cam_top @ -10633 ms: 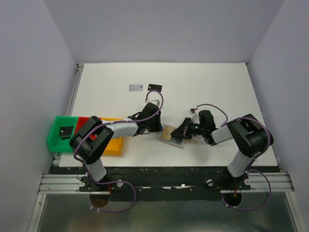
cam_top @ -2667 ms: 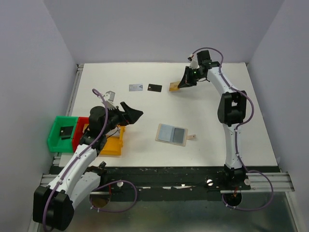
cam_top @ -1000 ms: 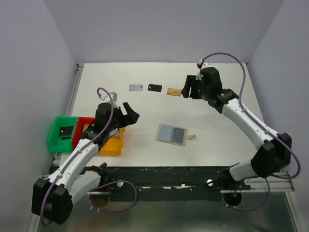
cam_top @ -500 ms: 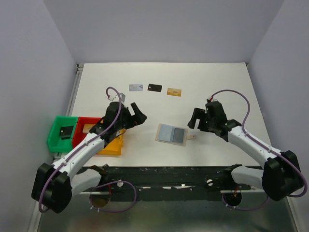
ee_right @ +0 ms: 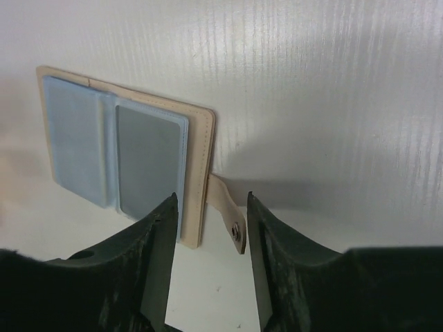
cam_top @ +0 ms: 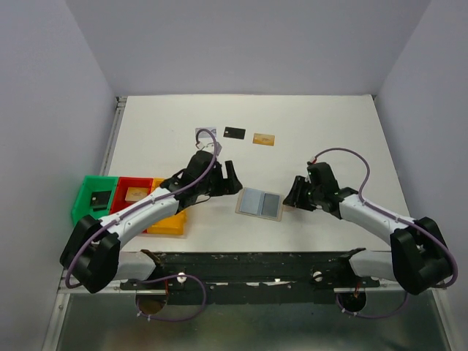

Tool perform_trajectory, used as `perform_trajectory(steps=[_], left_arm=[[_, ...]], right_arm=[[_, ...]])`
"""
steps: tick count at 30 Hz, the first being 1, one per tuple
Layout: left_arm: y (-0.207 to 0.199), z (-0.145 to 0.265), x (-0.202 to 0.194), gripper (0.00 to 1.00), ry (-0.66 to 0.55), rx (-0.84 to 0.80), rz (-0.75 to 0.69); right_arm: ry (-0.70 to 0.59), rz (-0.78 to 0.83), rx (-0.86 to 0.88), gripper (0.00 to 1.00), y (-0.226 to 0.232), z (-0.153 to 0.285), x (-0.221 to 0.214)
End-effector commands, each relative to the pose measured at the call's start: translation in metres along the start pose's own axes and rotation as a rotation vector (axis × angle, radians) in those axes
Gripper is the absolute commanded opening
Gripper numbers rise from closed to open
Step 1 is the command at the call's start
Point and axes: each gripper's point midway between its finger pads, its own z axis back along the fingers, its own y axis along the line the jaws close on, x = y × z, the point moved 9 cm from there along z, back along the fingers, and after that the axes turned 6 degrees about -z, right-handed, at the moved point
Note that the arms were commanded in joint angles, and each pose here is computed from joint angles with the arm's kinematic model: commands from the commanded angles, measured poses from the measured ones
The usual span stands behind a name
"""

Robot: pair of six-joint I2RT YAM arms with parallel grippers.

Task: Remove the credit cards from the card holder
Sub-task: Remove the credit card from the card holder.

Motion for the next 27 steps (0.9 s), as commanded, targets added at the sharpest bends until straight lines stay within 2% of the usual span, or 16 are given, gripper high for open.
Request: perform_trajectory(steps=[1, 3, 10, 13, 19, 27], left_arm=[[-0.012, -0.004, -0.002, 0.86, 0.034, -0.068, -0.090], [-0.014, -0.007, -0.005, 0.82, 0.061, -0.082, -0.117], [-0.024, -0.019, -0.012, 0.80, 0.137, -0.113, -0.206], [-0.031, -0.026, -0.012, 0.80, 0.173, -0.144, -0.245], [-0.046, -0.042, -0.014, 0.78, 0.248, -0.187, -0.324], [-0.057, -0.060, -0.021, 0.78, 0.328, -0.221, -0.378]], right_arm=[[0.056, -0.017, 0.032, 0.50, 0.001, -0.009, -0.008], [0.073, -0.024, 0.024, 0.47, -0.001, -0.011, -0.011], [0.079, -0.019, 0.012, 0.20, -0.002, -0.013, -0.012], [0.072, 0.014, 0.031, 0.00, 0.002, -0.008, -0.008], [0.059, 0.146, 0.144, 0.00, 0.015, 0.010, 0.000], [0.050, 0.199, 0.219, 0.00, 0.022, 0.020, 0.003]])
